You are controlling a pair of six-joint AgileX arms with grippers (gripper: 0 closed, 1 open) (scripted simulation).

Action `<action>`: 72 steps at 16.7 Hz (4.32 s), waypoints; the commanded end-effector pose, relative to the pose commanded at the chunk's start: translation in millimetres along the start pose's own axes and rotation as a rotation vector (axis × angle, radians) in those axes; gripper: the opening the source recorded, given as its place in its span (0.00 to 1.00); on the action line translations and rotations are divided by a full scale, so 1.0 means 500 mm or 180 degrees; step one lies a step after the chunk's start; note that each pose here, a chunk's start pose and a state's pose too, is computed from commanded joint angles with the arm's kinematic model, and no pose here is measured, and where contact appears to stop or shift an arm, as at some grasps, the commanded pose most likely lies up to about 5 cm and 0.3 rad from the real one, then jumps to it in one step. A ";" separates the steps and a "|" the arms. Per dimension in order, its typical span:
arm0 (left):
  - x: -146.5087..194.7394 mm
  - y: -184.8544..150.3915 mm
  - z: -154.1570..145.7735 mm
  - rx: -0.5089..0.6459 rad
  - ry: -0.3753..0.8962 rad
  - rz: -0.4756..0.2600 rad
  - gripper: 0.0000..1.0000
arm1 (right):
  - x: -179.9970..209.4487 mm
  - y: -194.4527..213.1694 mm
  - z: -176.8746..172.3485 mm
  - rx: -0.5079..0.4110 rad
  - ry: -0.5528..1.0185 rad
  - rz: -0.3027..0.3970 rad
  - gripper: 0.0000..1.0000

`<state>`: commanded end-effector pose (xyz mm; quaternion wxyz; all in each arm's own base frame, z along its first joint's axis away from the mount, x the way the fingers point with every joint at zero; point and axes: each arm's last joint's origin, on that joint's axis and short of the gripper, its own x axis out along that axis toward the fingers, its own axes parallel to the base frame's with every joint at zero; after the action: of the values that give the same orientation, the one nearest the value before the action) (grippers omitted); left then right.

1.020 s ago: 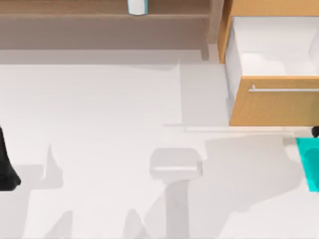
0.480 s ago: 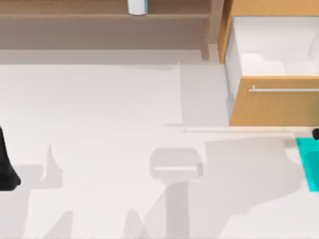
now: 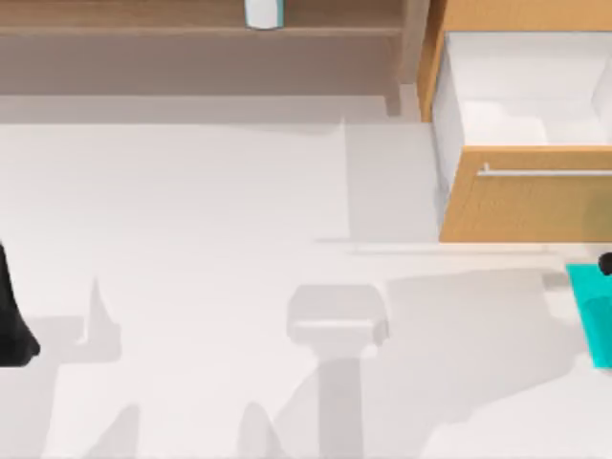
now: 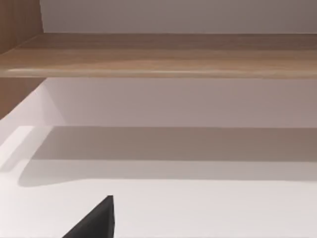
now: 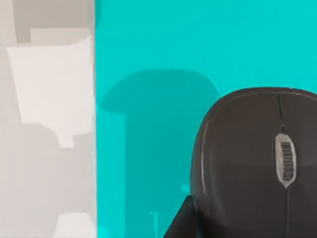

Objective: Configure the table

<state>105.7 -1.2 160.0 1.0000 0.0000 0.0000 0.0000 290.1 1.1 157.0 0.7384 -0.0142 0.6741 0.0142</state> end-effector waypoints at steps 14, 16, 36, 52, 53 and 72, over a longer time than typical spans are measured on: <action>0.000 0.000 0.000 0.0000 0.0000 0.0000 1.00 | 0.009 -0.012 0.027 0.0064 -0.0145 -0.0007 0.00; 0.000 0.000 0.000 0.0000 0.0000 0.0000 1.00 | 0.025 -0.014 0.025 0.0077 -0.0073 -0.0004 0.00; 0.000 0.000 0.000 0.0000 0.0000 0.0000 1.00 | 0.031 -0.014 0.022 0.0080 -0.0033 -0.0003 1.00; 0.000 0.000 0.000 0.0000 0.0000 0.0000 1.00 | 0.040 0.097 -0.026 -0.1247 -0.0897 0.0112 1.00; 0.000 0.000 0.000 0.0000 0.0000 0.0000 1.00 | 0.044 0.117 -0.035 -0.1522 -0.1101 0.0121 1.00; 0.000 0.000 0.000 0.0000 0.0000 0.0000 1.00 | 0.112 0.189 -0.129 -0.4129 -0.3880 -0.3138 1.00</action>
<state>105.7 -1.2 160.0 1.0000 0.0000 0.0000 0.0000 227.1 92.8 95.2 0.7298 -0.6785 -0.0357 0.0759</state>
